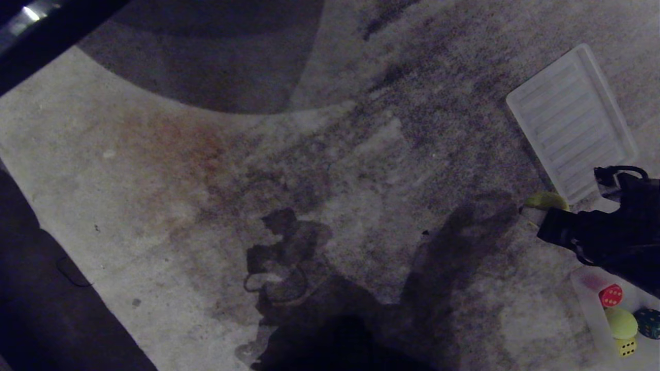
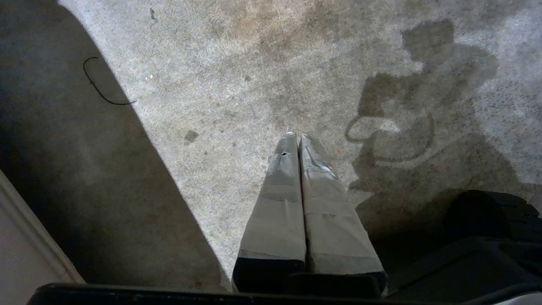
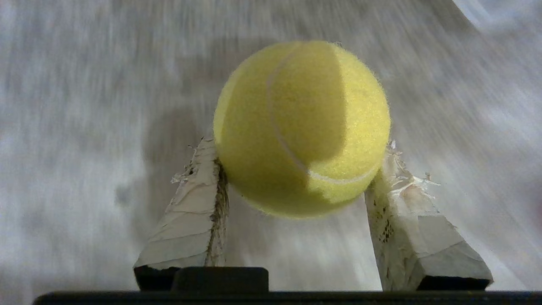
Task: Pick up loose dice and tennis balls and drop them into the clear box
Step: Put the ball in the box
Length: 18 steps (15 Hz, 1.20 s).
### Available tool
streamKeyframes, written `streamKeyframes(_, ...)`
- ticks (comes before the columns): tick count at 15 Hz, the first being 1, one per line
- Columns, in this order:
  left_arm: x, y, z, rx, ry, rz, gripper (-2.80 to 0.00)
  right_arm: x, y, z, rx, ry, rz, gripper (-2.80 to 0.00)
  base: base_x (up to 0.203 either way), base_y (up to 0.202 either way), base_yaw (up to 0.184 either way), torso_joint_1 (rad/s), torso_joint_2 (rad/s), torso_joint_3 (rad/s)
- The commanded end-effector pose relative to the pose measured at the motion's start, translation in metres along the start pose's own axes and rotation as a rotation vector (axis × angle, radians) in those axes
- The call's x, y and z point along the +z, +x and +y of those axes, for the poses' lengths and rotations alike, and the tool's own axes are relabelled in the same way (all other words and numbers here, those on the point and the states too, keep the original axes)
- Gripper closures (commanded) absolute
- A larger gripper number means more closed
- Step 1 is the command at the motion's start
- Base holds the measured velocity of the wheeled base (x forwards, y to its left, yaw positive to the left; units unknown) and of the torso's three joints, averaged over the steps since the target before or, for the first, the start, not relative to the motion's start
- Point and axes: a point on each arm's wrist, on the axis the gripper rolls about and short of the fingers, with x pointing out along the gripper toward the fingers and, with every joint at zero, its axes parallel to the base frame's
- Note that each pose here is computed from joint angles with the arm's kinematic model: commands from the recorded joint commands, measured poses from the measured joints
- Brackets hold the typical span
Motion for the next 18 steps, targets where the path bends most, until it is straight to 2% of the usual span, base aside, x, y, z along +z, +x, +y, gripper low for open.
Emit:
streamKeyframes(1,0.0,0.0,0.0,0.001,-0.001,0.002,0.0,0.008,-0.058,0.0,0.018,-0.021,-0.044,0.0,0.0,0.0,0.0,0.0,0.0,0.0)
streamKeyframes(4,0.0,0.0,0.0,0.001,-0.001,0.002,0.0,-0.009,-0.109,-0.009,-0.004,-0.051,-0.003,0.0,0.0,0.0,0.0,0.0,0.0,0.0)
streamKeyframes(8,0.0,0.0,0.0,0.001,-0.001,0.002,0.0,-0.047,-0.166,-0.025,-0.04,-0.109,0.073,0.0,0.0,0.0,0.0,0.0,0.0,0.0)
streamKeyframes(12,0.0,0.0,0.0,0.001,-0.001,0.002,0.0,-0.093,-0.206,-0.04,-0.041,-0.139,0.098,0.0,0.0,0.0,0.0,0.0,0.0,0.0)
streamKeyframes(16,0.0,0.0,0.0,0.001,-0.001,0.002,0.0,-0.124,-0.214,-0.048,-0.035,-0.154,0.024,0.0,0.0,0.0,0.0,0.0,0.0,0.0)
streamKeyframes(18,0.0,0.0,0.0,0.001,-0.001,0.002,0.0,-0.125,-0.21,-0.048,-0.027,-0.163,-0.05,0.0,0.0,0.0,0.0,0.0,0.0,0.0)
